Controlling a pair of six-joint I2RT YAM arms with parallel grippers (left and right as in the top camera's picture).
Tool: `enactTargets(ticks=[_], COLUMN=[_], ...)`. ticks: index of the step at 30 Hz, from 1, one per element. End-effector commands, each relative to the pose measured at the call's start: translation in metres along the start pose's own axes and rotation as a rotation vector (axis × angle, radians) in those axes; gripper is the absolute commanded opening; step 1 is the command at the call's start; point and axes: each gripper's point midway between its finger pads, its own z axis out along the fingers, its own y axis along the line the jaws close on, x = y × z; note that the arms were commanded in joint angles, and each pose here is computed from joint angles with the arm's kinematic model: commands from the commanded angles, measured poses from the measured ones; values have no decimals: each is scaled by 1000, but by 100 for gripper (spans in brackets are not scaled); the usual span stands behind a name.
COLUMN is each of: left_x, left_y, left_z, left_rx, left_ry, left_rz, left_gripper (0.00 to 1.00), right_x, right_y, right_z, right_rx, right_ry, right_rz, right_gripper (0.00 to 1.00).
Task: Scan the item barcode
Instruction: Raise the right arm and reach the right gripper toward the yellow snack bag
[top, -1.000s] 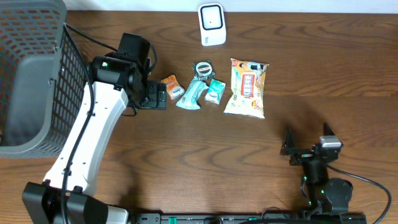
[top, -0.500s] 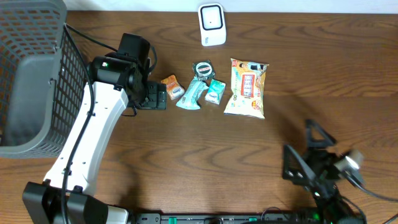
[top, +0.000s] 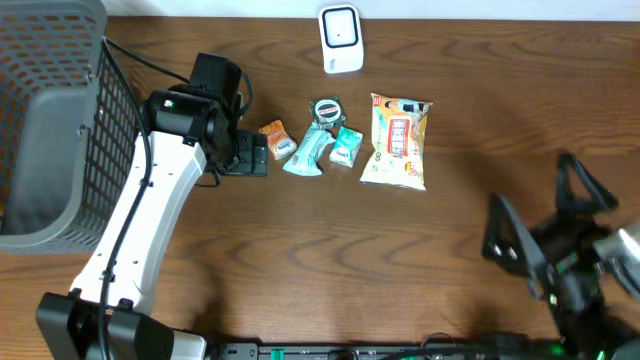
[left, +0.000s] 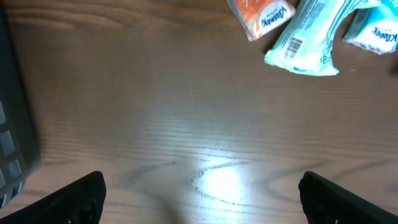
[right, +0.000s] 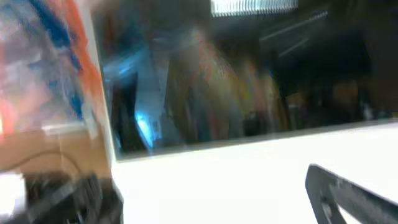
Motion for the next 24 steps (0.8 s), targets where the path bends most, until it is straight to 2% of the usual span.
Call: enactTargets(ticks=[1, 3, 8, 11, 15, 19, 24], left_x=[2, 2, 1, 2, 2, 2, 1], left_y=[1, 1, 1, 1, 1, 1, 1], left_z=[2, 2, 2, 2, 2, 2, 2], left_rx=[-7, -7, -7, -7, -7, -7, -7], left_ry=[8, 8, 8, 8, 8, 8, 8], left_rz=[-5, -5, -5, -5, -5, -5, -5], left_gripper=[98, 98, 97, 98, 98, 98, 98], right_x=[25, 45, 108, 164, 201, 230, 255], right_y=[22, 14, -27, -33, -33, -42, -53], right_z=[30, 44, 65, 69, 69, 67, 65], right_rx=[-210, -225, -120, -137, -164, -55, -9], right_ry=[263, 418, 753, 946, 1046, 1133, 1181], right_rz=[-130, -64, 172, 350, 532, 760, 829], right_gripper=[99, 99, 99, 99, 99, 99, 99])
